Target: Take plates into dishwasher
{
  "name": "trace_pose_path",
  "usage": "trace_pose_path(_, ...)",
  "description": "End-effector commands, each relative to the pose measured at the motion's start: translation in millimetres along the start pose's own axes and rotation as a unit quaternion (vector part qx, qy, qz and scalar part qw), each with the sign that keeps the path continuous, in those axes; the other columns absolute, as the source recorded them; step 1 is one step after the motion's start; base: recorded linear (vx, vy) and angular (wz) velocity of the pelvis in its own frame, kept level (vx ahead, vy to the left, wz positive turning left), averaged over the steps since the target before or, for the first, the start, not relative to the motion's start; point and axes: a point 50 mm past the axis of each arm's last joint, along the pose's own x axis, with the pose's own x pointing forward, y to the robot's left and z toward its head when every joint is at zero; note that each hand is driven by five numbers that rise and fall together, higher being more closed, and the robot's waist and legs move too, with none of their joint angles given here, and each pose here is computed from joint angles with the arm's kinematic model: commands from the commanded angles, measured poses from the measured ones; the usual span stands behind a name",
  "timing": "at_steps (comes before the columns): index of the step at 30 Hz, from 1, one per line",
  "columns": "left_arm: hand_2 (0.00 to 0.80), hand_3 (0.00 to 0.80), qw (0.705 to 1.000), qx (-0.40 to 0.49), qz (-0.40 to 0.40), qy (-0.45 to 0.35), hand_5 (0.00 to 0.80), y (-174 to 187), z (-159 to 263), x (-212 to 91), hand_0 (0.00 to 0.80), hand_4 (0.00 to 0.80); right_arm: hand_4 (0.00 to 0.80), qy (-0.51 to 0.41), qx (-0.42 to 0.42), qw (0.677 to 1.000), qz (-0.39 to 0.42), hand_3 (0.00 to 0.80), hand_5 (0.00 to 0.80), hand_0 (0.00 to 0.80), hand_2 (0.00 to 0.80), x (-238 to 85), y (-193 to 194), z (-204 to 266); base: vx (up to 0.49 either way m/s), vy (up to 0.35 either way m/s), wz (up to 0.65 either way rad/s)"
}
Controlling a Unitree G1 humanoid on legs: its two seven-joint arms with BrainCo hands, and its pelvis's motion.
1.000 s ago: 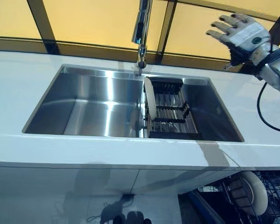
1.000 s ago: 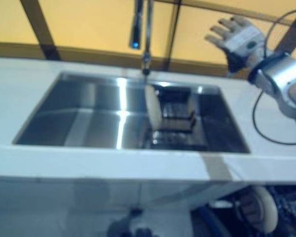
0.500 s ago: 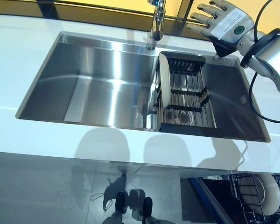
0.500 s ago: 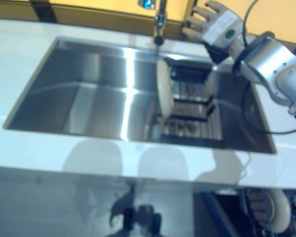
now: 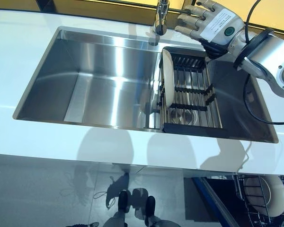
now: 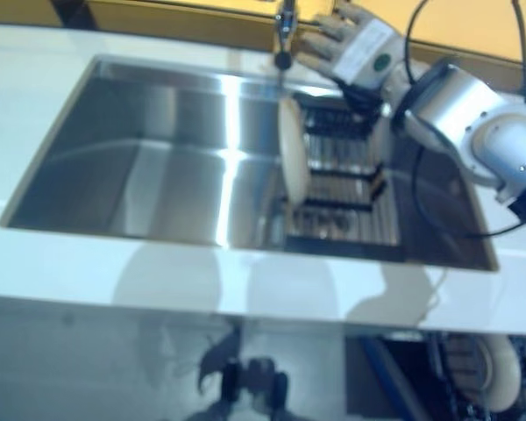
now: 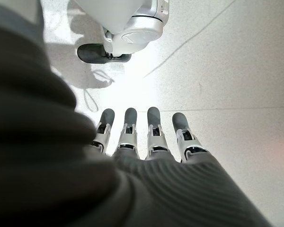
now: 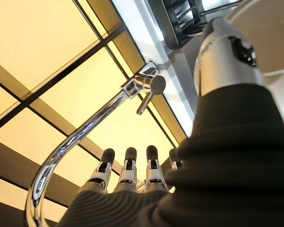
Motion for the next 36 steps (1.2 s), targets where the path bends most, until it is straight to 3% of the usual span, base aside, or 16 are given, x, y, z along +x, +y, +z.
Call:
trace_pose_path(1,0.000,0.000,1.000,-0.008,0.014,0.001,0.000,7,1,-1,0.000,0.000,0.000,0.031,-0.034,0.999,-0.028,0.000,0.000,0.000,0.000,3,-30,-19,0.000,0.000,0.00)
trace_pose_path(29,0.000,0.000,1.000,-0.021,0.009,-0.012,0.000,6,2,-1,0.000,0.000,0.000,-0.042,-0.017,0.999,-0.016,0.000,0.000,0.000,0.000,12,-33,14,-0.001,-0.001,0.01)
trace_pose_path(36,0.000,0.000,0.999,-0.026,0.009,-0.015,0.000,6,2,-1,0.000,0.000,0.000,-0.075,-0.028,0.997,0.019,0.000,0.000,0.000,0.000,9,-28,26,0.000,0.000,0.00)
